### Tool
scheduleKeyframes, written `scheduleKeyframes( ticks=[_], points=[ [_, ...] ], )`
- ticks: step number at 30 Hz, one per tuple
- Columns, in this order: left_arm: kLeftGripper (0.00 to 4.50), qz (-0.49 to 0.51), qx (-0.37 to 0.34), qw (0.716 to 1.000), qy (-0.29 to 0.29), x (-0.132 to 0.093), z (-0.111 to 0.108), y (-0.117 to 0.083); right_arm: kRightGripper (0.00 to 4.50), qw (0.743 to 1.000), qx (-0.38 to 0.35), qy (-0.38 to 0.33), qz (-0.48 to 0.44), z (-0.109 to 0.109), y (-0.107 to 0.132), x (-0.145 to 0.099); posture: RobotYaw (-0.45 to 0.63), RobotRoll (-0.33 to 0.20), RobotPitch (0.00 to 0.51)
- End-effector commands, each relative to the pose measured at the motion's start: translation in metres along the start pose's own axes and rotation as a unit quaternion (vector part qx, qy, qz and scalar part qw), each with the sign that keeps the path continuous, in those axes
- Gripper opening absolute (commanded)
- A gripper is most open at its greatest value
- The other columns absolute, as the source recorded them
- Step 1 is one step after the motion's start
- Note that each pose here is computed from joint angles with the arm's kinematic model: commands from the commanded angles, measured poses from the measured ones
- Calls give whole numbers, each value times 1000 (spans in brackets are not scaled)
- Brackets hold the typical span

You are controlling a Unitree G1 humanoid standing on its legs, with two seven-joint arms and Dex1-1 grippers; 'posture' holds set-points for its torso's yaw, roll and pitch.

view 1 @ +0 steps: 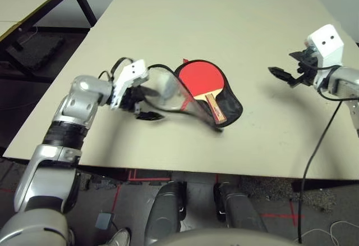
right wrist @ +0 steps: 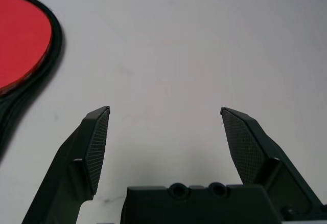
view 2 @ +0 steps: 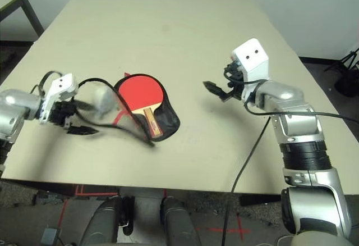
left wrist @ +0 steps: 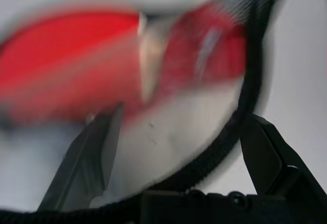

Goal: Store the ping-pong paddle in its case and zip it.

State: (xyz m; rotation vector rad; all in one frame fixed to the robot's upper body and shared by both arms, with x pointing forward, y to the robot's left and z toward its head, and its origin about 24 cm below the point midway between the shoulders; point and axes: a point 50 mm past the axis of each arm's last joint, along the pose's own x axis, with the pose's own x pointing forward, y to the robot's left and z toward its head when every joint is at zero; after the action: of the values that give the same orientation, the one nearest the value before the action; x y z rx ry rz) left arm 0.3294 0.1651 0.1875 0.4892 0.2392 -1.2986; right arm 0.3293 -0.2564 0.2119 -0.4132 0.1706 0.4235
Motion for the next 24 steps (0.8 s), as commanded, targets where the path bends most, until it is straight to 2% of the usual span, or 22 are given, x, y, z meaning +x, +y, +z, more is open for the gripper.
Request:
scheduleKeyframes(
  ticks=[1, 6, 10, 12, 13, 15, 18, 24],
  points=[
    [4500, 16, 6, 999, -42, 23, 21, 7, 4470, 1000, 3, 3, -15, 4, -6, -4, -58, 0, 176],
    [4500, 40, 6, 996, -76, 55, 31, 18, 4470, 998, 47, 17, -30, 2, -11, -5, -65, 0, 175],
    [4500, 94, -30, 990, -101, 61, 27, 34, 4470, 992, 120, 34, -19, 2, -13, -10, -77, 0, 172],
    [4500, 129, -38, 982, -135, 58, 35, 39, 4470, 961, 254, 104, 33, -9, -4, -17, -78, 0, 168],
    [4500, 130, -35, 981, -142, 56, 38, 38, 4470, 936, 320, 124, 76, -12, 5, -21, -78, 0, 168],
    [4500, 119, -32, 982, -141, 51, 38, 33, 4470, 901, 383, 154, 136, -17, 21, -27, -74, 0, 162],
    [4500, 109, -29, 988, -108, 37, 24, 26, 4470, 877, 393, 189, 200, -29, 43, -31, -64, 0, 158],
    [4500, 136, -60, 987, -66, 2, -1, 23, 4470, 852, 405, 216, 250, -40, 66, -28, -27, 0, 156]
  ],
)
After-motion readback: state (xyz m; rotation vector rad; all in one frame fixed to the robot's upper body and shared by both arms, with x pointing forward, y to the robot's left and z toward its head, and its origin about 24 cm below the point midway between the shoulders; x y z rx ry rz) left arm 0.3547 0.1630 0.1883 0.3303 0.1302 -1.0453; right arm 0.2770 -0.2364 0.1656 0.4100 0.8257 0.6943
